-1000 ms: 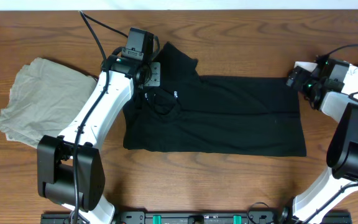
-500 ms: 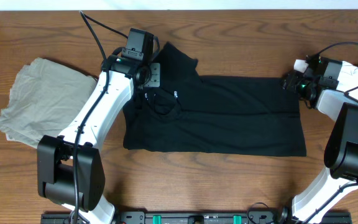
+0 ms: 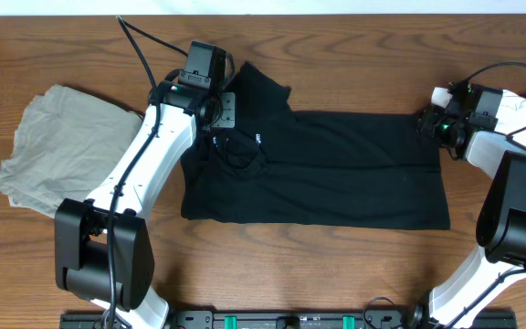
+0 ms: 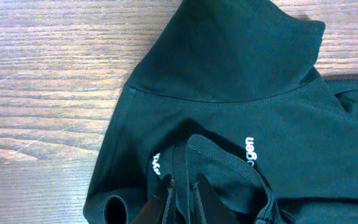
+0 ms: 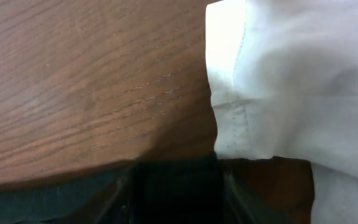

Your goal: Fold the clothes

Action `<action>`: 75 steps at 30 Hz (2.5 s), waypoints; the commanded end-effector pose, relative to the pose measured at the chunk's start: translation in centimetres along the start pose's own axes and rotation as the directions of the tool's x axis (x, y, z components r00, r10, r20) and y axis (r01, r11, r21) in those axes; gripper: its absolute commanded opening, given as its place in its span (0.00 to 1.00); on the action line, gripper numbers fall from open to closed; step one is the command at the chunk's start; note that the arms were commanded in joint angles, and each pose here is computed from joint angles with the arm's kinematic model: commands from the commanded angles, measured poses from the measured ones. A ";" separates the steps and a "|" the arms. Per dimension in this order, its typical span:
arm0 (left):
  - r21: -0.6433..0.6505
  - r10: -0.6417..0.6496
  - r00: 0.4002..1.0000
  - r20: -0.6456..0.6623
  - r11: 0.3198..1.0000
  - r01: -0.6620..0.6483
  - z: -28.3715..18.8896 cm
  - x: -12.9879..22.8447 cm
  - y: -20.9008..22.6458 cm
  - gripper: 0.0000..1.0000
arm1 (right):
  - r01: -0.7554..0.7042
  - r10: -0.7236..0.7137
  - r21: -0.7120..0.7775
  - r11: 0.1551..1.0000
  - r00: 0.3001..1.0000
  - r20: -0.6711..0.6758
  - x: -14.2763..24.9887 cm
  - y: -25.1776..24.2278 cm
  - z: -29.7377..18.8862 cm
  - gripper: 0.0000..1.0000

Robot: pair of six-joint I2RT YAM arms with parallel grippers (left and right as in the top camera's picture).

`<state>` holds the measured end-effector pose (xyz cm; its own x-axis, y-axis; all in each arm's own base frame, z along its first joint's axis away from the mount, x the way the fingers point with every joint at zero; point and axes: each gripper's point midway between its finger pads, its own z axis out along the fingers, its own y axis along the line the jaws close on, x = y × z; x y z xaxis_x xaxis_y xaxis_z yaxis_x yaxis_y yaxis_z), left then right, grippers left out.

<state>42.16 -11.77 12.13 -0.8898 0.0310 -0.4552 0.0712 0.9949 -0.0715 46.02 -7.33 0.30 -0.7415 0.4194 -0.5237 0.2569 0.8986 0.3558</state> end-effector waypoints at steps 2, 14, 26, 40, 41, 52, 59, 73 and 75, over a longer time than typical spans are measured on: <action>-0.003 0.011 1.000 -0.005 1.000 -0.011 0.3 -0.1 0.0 0.12 | -0.051 0.052 0.017 0.999 0.993 -0.101 3.8 -0.7 1.2 0.26; 0.086 0.095 0.995 0.013 0.992 -0.096 0.2 -0.5 -1.6 0.12 | -0.092 0.095 0.030 0.995 0.991 -0.091 3.6 -0.9 1.2 0.01; 0.155 0.150 0.987 0.064 0.975 -0.158 4.5 -2.6 -3.3 0.17 | -0.097 0.101 0.037 0.995 0.989 -0.110 4.1 -1.0 1.2 0.01; 0.143 0.128 0.952 0.279 0.975 -0.173 12.8 -9.3 -2.9 0.78 | -0.096 0.103 0.059 0.994 0.987 -0.127 4.6 -1.4 1.1 0.01; 0.139 0.140 0.948 0.287 0.973 -0.186 13.4 -9.4 -2.9 0.78 | -0.096 0.103 0.061 0.994 0.987 -0.127 4.6 -1.4 1.1 0.01; 0.124 0.201 0.933 0.299 0.961 -0.247 18.0 -8.1 -2.9 0.79 | -0.095 0.102 0.060 0.994 0.987 -0.122 4.5 -1.4 1.1 0.01; 0.182 0.205 0.934 0.292 0.947 -0.264 18.4 -7.5 -3.9 0.60 | -0.095 0.101 0.058 0.994 0.988 -0.119 4.4 -1.4 1.1 0.01; 0.223 0.205 0.952 0.227 0.941 -0.255 13.4 -7.3 -4.1 0.06 | -0.050 0.055 0.049 0.998 0.993 -0.107 3.9 -1.1 0.8 0.01; 0.222 0.204 0.949 0.239 0.940 -0.258 11.2 -8.0 -4.2 0.06 | -0.049 0.053 0.046 0.998 0.994 -0.094 3.4 -0.9 0.4 0.01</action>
<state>53.85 -17.23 1.36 -0.7649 0.2205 -0.6053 0.3798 0.9133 -0.1473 45.39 -6.98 -0.13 -0.7441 0.4668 -0.4778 0.2995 0.8725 0.3860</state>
